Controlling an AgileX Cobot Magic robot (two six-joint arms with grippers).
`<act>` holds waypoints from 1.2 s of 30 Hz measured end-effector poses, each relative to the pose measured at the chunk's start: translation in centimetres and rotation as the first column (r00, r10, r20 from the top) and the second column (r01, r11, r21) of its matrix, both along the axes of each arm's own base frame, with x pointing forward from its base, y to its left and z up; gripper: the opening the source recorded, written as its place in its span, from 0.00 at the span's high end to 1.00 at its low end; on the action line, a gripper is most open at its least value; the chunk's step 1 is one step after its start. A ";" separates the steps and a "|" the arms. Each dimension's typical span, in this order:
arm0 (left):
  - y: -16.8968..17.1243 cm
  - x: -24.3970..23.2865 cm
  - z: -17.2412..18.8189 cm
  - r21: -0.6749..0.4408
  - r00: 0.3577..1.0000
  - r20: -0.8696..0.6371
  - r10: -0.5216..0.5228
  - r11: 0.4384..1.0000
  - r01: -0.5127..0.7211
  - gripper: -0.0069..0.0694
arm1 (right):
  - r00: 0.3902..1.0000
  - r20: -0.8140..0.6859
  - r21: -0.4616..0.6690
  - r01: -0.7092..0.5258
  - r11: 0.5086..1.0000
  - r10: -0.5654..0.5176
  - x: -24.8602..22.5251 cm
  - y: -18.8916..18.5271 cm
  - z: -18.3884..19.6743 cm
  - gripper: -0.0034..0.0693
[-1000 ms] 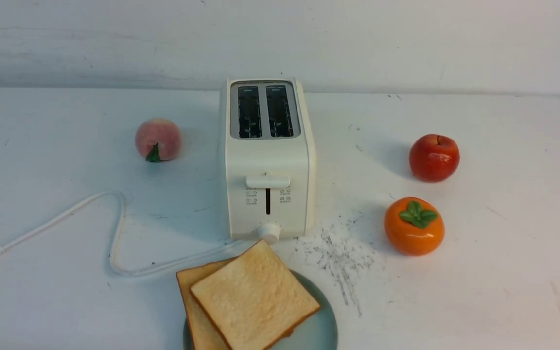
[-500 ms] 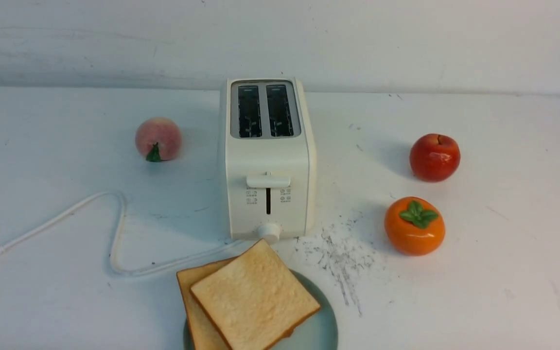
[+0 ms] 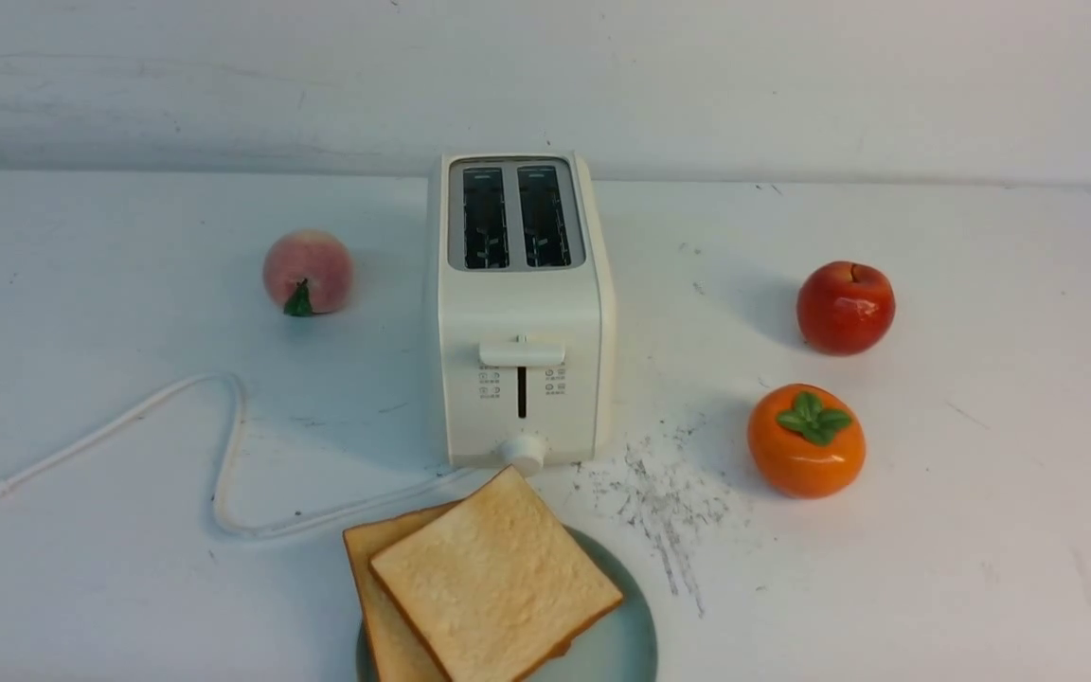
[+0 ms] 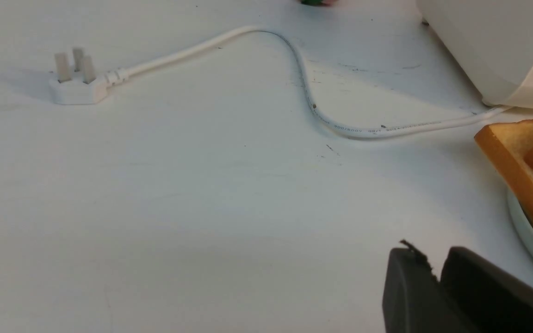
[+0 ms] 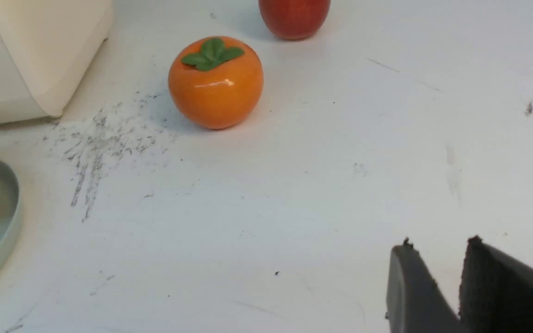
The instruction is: Take toasted bread from bread machine on white table place on plate.
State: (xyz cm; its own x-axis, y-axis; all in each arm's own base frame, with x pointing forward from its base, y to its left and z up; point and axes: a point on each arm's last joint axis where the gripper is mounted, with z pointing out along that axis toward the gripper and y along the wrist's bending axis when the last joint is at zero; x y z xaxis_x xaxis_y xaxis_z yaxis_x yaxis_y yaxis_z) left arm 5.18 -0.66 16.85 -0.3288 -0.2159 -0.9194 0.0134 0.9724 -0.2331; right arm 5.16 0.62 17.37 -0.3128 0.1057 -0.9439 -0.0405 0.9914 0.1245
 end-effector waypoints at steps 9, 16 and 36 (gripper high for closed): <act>0.0 0.0 0.0 0.000 1.000 0.000 0.000 1.000 0.000 0.77 | 1.000 0.001 0.003 0.013 1.000 -0.013 0.0 -0.1 0.0 0.70; 0.0 0.0 0.0 0.000 1.000 0.000 0.000 1.000 0.000 0.75 | 1.000 0.001 0.003 0.013 1.000 -0.013 0.0 -0.1 0.0 0.69; 0.0 0.0 0.0 0.000 1.000 0.000 0.000 1.000 0.000 0.73 | 1.000 0.001 0.003 0.013 1.000 -0.013 0.0 -0.1 0.0 0.65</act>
